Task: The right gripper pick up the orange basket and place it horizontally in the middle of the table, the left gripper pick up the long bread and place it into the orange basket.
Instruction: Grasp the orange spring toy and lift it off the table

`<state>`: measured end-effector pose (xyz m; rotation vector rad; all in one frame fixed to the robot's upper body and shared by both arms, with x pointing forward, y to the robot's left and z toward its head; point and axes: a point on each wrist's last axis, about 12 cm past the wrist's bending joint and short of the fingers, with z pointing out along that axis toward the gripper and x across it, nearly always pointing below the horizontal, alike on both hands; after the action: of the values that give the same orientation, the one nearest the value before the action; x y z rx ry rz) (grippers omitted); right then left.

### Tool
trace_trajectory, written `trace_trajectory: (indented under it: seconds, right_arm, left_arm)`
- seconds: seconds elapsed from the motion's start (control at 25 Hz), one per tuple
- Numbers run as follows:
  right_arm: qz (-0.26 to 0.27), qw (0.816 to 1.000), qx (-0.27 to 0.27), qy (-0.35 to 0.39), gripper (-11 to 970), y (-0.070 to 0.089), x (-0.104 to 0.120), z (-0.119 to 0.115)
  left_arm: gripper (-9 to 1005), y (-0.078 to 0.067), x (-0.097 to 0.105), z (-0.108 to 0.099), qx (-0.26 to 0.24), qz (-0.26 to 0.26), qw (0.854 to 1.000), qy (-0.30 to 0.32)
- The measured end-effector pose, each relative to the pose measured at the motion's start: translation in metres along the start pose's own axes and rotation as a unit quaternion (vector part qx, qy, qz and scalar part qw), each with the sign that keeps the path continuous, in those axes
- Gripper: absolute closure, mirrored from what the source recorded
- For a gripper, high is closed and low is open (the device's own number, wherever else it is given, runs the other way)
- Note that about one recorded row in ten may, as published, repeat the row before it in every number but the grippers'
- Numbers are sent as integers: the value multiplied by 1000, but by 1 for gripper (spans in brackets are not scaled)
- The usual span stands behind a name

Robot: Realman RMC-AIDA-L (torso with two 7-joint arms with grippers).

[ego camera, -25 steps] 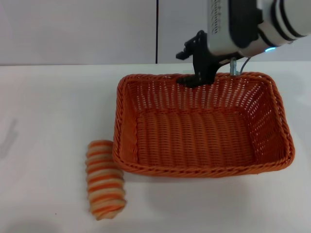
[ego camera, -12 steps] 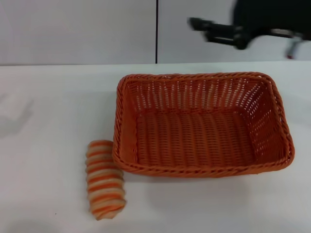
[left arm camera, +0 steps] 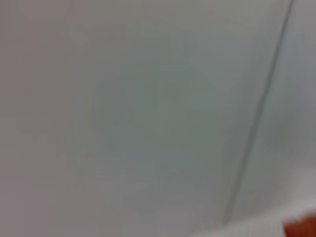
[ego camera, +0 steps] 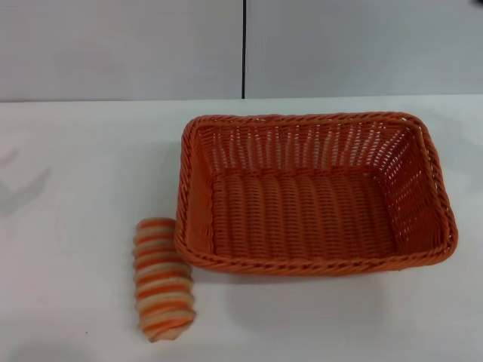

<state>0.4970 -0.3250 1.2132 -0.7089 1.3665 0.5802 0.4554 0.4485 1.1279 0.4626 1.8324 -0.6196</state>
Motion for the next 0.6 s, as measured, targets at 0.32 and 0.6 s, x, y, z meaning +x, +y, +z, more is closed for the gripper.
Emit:
trace_trajectory:
  seconds: [0.32,0.6]
  right_arm:
    - [36,995,70,-65,383,-12,10,-53]
    - [70,989,75,-108,383,-13,19,-67]
  left_arm:
    - [195,-2,-10,-9,36,15,994,106]
    - [213,-27,6,20,140,31,970,195]
